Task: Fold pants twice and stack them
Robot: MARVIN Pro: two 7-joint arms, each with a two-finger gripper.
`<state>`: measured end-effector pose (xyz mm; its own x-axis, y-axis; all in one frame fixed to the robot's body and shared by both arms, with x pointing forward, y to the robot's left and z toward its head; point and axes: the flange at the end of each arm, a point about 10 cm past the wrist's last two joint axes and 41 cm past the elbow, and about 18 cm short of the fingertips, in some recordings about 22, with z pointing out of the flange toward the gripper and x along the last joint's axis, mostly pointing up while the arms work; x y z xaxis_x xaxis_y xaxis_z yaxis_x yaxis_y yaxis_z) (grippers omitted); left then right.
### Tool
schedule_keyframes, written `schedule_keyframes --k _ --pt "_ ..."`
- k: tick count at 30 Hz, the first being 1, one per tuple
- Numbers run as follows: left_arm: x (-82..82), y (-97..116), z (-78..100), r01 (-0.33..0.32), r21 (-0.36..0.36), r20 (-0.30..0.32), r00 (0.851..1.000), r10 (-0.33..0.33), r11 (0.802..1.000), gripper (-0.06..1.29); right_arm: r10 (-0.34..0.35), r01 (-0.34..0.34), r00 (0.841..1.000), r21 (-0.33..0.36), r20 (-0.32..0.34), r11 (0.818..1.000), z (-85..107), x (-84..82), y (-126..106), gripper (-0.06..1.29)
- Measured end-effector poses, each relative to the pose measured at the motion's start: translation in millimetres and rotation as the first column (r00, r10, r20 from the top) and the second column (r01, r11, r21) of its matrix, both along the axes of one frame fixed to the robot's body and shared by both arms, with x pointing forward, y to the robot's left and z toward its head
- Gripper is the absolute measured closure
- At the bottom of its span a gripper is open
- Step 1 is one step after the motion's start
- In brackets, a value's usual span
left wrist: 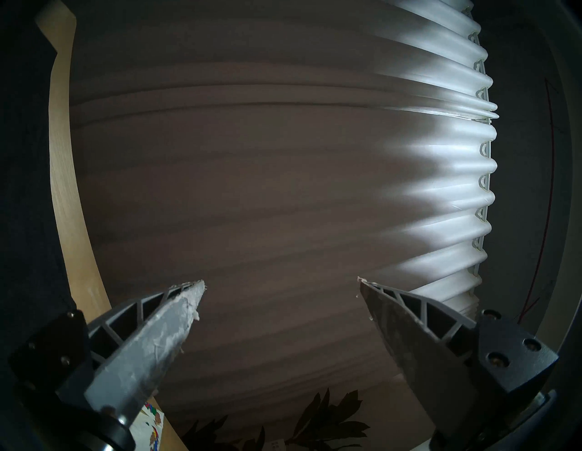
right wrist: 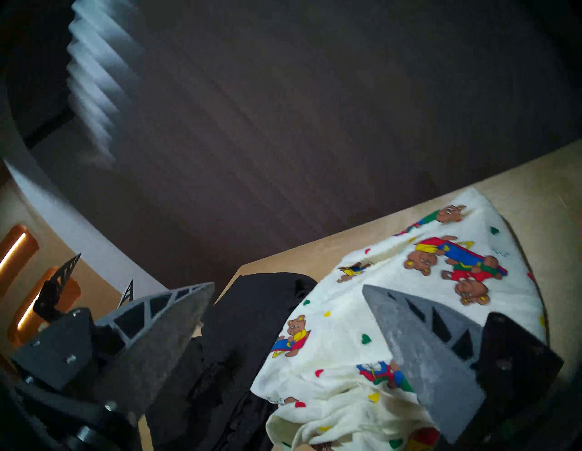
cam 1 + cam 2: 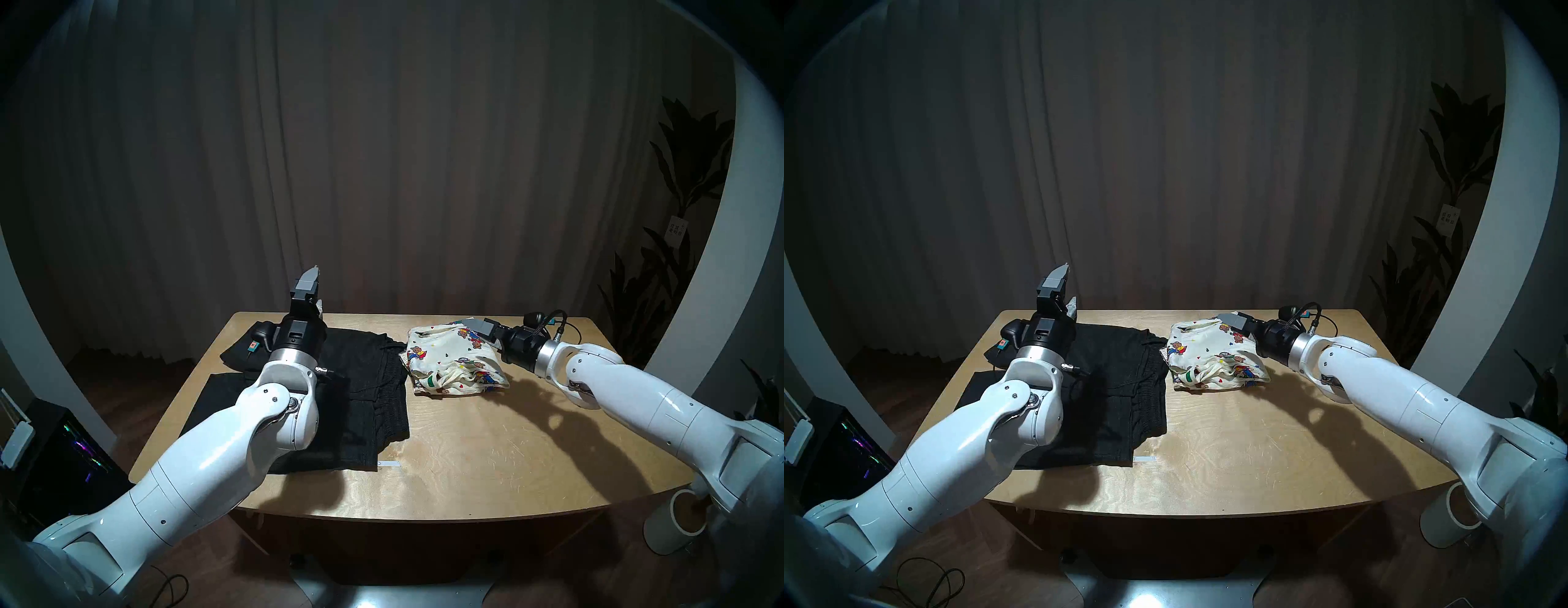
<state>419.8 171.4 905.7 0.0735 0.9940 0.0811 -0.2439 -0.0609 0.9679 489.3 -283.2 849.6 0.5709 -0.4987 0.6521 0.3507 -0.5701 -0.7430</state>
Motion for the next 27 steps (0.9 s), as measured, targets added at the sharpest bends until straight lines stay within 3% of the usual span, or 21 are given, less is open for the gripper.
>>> schedule_keyframes --k 9,15,27 --pt "-3.4 -18.3 4.4 0.054 -0.084 -0.033 0.998 -0.057 0.995 -0.02 -0.066 0.075 0.993 0.083 -0.098 0.994 9.4 -1.6 -29.3 0.0" --pt "-4.9 -28.6 6.5 0.081 -0.144 -0.059 0.994 -0.091 0.986 -0.02 -0.089 0.117 0.978 0.141 -0.188 0.983 11.0 -7.0 -44.3 0.0" --pt "-7.7 -32.5 17.8 0.085 -0.222 -0.066 0.993 -0.102 0.971 -0.02 0.004 0.097 0.926 0.248 -0.378 0.964 9.5 -30.6 -39.1 0.0"
